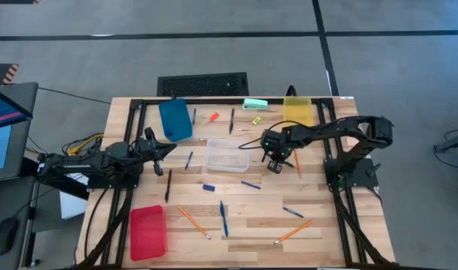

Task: Sort crayons/erasers/pens/pencils in bins
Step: Put the right black pen into the yellow bin

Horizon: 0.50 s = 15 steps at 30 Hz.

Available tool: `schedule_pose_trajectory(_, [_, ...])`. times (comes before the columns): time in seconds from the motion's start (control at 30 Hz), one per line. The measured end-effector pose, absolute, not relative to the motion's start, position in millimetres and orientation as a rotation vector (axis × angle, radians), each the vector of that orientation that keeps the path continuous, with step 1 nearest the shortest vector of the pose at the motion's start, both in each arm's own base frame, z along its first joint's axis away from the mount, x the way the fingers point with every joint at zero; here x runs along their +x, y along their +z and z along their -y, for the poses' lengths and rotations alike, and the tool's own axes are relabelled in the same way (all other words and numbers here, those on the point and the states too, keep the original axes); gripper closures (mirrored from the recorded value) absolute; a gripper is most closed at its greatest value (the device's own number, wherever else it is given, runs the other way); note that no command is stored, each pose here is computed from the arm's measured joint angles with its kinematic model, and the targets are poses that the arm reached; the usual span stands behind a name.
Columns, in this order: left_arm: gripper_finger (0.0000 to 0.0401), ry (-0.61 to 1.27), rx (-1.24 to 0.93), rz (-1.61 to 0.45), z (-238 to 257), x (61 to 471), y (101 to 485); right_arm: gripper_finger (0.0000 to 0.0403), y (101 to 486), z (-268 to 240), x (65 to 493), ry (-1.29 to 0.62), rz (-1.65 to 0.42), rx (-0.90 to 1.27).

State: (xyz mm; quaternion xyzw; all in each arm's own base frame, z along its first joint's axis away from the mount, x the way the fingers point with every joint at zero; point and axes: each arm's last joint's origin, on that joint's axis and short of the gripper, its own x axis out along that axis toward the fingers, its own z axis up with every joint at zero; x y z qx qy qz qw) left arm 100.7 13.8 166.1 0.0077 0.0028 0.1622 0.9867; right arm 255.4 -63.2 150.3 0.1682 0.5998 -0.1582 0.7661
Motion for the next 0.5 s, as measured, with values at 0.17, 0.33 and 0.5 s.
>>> schedule_pose_trajectory(0.17, [0.0401,0.326,0.016,-0.006,-14,101,166,0.0348,163,66,260,-0.321,-1.286,0.369])
schedule_pose_trajectory(0.33, [0.0401,0.326,0.015,-0.006,-14,101,166,0.0356,191,77,269,-0.345,-1.279,0.375])
schedule_pose_trajectory(0.5, [0.0401,0.326,0.016,-0.006,-14,101,166,0.0358,232,99,279,-0.383,-1.222,0.334])
